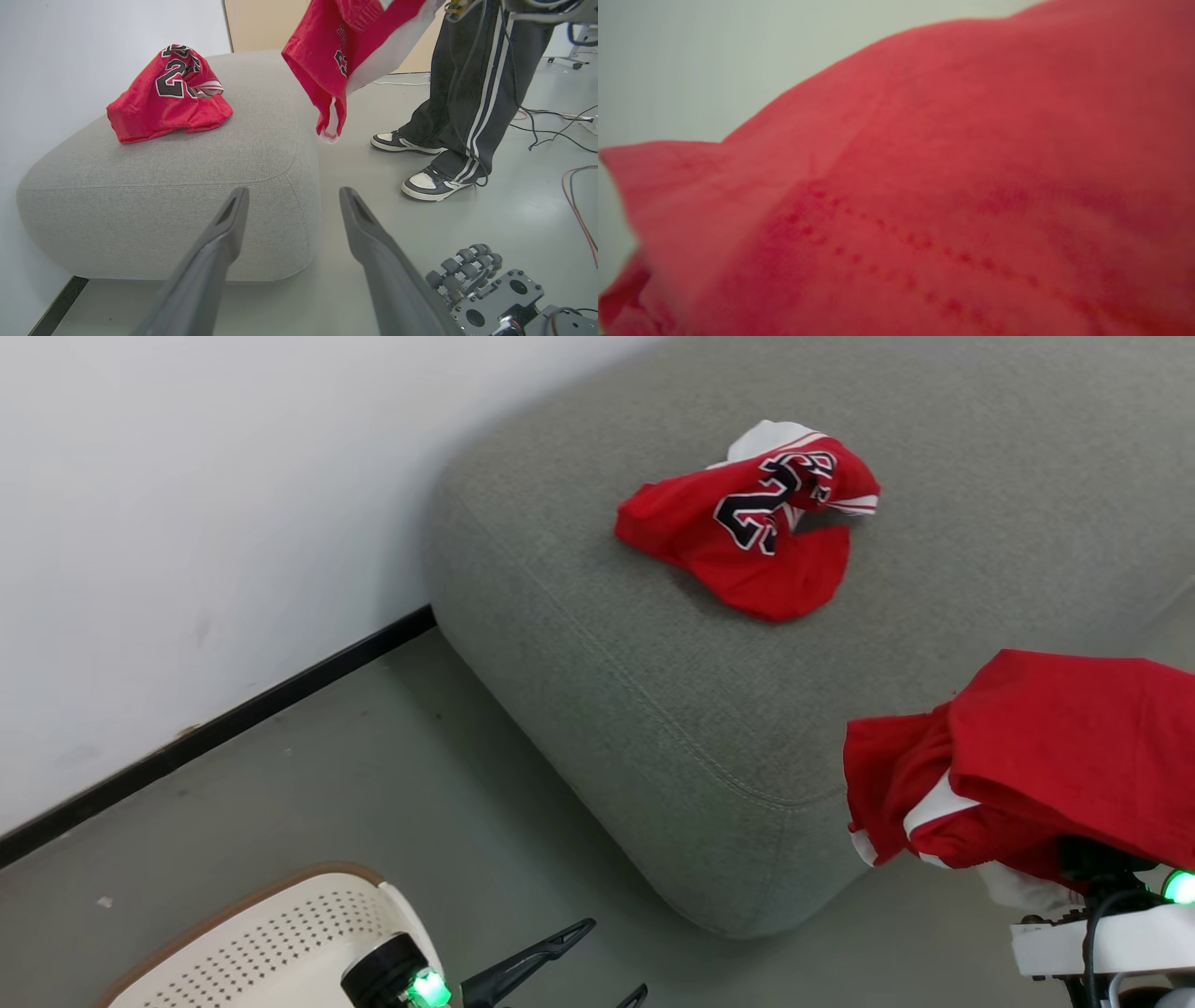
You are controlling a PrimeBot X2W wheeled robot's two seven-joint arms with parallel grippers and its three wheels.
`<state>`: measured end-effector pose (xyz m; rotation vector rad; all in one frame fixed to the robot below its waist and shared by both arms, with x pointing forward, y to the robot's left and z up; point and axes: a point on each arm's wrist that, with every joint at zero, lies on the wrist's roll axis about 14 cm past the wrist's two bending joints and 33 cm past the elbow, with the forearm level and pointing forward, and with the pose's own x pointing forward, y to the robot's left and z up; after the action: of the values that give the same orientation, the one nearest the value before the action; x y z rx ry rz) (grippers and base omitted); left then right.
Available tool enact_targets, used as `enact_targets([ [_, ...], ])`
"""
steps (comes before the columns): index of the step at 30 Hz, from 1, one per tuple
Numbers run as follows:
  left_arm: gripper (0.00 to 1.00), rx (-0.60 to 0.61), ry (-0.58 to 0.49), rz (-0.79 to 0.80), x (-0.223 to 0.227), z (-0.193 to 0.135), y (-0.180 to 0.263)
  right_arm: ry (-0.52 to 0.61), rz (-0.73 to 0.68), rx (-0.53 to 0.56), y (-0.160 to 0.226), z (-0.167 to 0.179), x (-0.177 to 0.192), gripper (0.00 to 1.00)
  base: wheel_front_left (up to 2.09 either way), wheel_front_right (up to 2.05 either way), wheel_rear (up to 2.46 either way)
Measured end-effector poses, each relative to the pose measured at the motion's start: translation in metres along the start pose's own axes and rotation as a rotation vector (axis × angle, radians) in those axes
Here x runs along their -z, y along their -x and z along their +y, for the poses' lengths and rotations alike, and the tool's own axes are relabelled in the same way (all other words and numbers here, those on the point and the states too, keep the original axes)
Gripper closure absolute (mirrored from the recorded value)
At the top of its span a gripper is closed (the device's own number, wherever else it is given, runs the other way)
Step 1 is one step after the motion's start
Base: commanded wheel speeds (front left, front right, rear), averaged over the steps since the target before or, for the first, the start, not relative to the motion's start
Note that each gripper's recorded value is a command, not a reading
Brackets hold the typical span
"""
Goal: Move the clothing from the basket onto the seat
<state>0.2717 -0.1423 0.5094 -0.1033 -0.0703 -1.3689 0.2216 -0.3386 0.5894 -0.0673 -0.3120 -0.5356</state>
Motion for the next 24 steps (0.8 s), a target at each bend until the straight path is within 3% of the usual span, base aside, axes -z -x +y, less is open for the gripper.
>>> enact_targets([
  [18,0.0,0.041,0.007,-0.003,0.005,-0.001,-0.004,-0.02,0.072,0.12,0.011,-0.035,0.02,1.0,0.1,0.1,0.1],
  [24,0.0,0.016,0.017,0.01,0.012,0.01,0.004,-0.019,0.045,0.104,-0.012,-0.028,0.017,1.0,0.0,0.0,0.0],
])
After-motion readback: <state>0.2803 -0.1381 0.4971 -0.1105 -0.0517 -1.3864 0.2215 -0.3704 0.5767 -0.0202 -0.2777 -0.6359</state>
